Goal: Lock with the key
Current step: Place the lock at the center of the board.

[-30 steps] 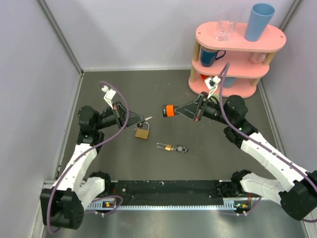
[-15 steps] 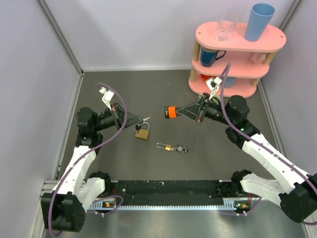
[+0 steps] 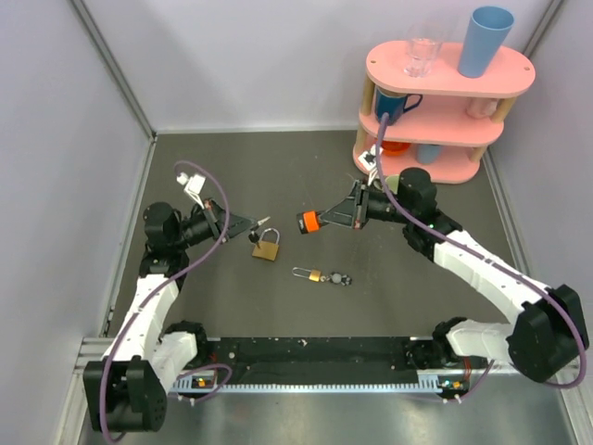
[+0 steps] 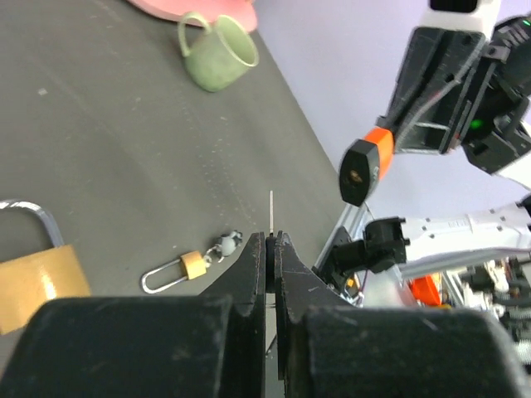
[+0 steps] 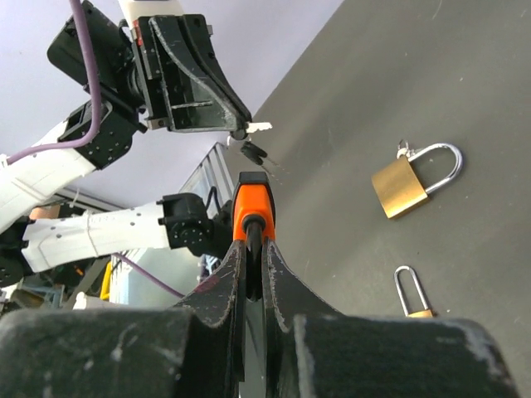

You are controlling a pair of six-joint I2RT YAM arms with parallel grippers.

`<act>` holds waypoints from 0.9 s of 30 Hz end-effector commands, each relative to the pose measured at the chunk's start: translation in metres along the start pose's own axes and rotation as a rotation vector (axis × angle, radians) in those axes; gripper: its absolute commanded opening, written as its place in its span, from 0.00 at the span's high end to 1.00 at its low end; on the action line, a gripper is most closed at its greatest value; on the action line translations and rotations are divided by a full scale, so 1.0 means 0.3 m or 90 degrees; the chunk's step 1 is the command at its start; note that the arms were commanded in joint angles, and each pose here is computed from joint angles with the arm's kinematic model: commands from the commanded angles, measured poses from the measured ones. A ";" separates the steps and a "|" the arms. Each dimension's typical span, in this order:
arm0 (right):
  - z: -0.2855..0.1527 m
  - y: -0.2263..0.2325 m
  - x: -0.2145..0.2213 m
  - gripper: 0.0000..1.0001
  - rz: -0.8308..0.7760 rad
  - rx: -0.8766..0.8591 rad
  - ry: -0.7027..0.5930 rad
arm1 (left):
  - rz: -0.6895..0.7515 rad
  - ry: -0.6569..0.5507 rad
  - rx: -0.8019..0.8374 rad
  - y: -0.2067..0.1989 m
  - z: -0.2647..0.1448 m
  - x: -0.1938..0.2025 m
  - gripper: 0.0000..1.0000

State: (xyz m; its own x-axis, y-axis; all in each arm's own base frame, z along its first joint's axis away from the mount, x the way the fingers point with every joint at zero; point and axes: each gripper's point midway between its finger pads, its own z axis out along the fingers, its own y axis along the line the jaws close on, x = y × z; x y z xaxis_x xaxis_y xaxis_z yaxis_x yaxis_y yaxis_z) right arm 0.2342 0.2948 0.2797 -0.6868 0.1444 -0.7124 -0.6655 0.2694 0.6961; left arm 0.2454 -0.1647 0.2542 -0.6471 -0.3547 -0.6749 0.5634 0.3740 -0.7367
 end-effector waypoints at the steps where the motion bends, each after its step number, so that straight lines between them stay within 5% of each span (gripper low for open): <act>1: 0.072 0.065 -0.041 1.00 -0.033 -0.043 0.028 | -0.021 -0.036 -0.066 0.089 -0.040 -0.006 1.00; 15: 0.393 -0.018 0.396 1.00 0.020 -0.074 0.335 | -0.162 -0.092 -0.180 0.285 -0.185 0.090 1.00; 27: 0.480 -0.066 0.610 1.00 0.027 -0.070 0.470 | -0.271 -0.112 -0.246 0.394 -0.227 0.237 1.00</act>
State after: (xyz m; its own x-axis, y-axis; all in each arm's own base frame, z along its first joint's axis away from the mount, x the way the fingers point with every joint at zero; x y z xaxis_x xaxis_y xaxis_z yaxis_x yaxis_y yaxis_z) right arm 0.1723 0.4399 0.1032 -0.7678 -0.4965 -0.4049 -0.5798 0.2697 0.7688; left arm 0.2305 -0.0895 0.1253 -0.6793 -0.6481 -0.3442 0.0276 0.4462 -0.8945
